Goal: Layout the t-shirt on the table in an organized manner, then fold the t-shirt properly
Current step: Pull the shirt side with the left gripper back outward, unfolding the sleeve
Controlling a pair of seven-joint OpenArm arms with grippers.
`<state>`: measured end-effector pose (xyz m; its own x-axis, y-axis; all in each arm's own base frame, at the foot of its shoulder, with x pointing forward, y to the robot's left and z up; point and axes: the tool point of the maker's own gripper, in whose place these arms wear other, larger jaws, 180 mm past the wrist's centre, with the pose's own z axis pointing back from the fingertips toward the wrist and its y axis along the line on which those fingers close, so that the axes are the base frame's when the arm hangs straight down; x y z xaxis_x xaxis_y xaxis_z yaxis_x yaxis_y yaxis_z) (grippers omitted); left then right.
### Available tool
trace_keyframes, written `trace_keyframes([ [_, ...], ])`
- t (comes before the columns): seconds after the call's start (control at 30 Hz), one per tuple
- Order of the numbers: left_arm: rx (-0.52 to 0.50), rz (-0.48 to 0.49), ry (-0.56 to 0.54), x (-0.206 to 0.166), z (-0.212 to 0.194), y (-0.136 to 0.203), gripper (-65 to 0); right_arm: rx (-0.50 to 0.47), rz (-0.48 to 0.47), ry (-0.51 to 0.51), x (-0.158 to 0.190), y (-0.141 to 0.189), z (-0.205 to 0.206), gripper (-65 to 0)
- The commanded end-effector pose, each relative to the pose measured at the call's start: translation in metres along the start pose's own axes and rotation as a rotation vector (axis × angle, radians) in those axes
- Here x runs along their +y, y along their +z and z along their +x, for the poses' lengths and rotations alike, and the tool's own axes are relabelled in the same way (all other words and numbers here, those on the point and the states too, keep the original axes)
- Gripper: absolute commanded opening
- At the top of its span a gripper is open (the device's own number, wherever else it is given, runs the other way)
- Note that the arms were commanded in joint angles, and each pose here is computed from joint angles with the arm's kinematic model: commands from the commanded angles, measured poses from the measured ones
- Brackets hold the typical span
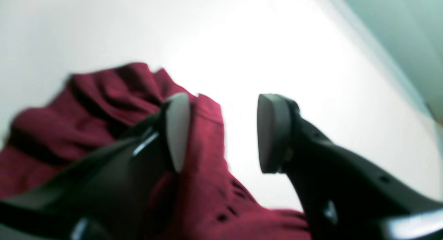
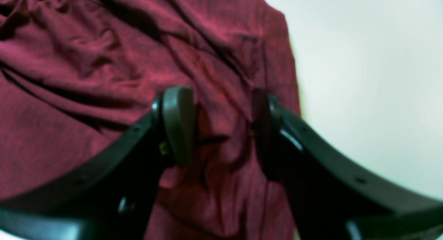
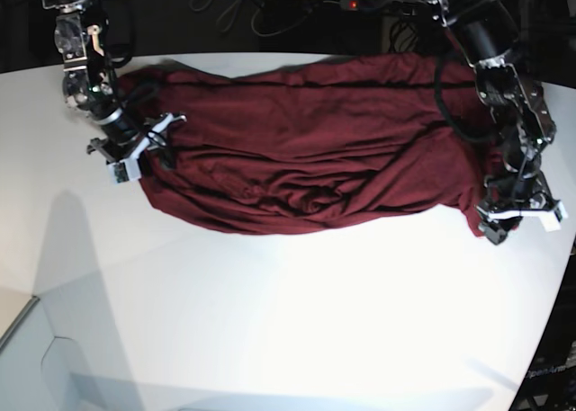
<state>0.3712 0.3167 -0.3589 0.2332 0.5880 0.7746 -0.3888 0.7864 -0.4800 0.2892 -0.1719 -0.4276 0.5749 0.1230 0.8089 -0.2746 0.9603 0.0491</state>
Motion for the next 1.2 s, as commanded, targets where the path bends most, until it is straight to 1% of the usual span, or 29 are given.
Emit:
trace_keyframes([
  [0.0,-0.042,-0.014,-0.008,-0.006,0.018,-0.006,-33.8,0.003,-0.011,0.015,-0.006,0.001,0.003,-36.9],
  [0.13,-0.014,0.011,-0.015,0.002,0.017,-0.018,-33.8,0.002,-0.011,0.016,-0.006,0.001,0.004,-36.9],
  [0.27,0.027,0.026,-0.013,0.004,0.006,-0.03,-33.8,-0.009,-0.012,0.017,-0.007,-0.001,0.009,-36.9],
  [0.47,0.044,0.023,-0.026,-0.001,0.001,-0.034,-34.1,-0.014,-0.014,0.02,-0.008,-0.002,0.012,-36.9],
  [0.5,0.053,0.015,-0.04,-0.005,-0.002,-0.035,-35.2,-0.014,-0.014,0.02,-0.008,-0.002,0.012,-36.9],
  [0.53,0.06,0.005,-0.051,-0.009,-0.004,-0.036,-38.0,-0.014,-0.014,0.02,-0.008,-0.002,0.012,-36.9],
  [0.57,0.065,-0.001,-0.057,-0.011,-0.006,-0.037,-42.2,-0.014,-0.014,0.02,-0.008,-0.002,0.012,-36.8],
  [0.6,0.06,-0.004,-0.058,-0.013,-0.005,-0.037,-46.7,-0.013,-0.014,0.02,-0.008,-0.002,0.012,-36.8],
  [0.7,0.059,-0.001,-0.054,-0.012,-0.005,-0.037,-63.8,-0.013,-0.014,0.02,-0.008,-0.002,0.012,-36.8],
  [0.73,0.063,0.002,-0.058,-0.012,-0.005,-0.038,-65.0,-0.013,-0.014,0.02,-0.008,-0.002,0.012,-36.8],
  [0.77,0.061,0.001,-0.058,-0.013,-0.004,-0.038,-65.0,-0.013,-0.014,0.02,-0.008,-0.002,0.012,-36.8],
  [0.8,0.054,-0.006,-0.053,-0.016,-0.002,-0.039,-63.2,-0.013,-0.014,0.02,-0.008,-0.002,0.012,-36.8],
  [0.87,0.052,-0.013,-0.052,-0.019,0.002,-0.04,-65.0,-0.014,-0.015,0.021,-0.009,-0.002,0.013,-36.8],
  [0.97,0.035,-0.021,-0.05,-0.023,0.008,-0.041,-64.7,-0.014,-0.015,0.021,-0.009,-0.002,0.013,-36.8],
  [1.13,-0.054,-0.087,-0.027,-0.063,0.054,-0.055,-64.8,-0.014,-0.015,0.021,-0.009,-0.002,0.013,-36.8],
  [1.17,-0.082,-0.108,-0.018,-0.076,0.069,-0.058,-64.8,-0.014,-0.015,0.021,-0.009,-0.002,0.013,-36.8],
])
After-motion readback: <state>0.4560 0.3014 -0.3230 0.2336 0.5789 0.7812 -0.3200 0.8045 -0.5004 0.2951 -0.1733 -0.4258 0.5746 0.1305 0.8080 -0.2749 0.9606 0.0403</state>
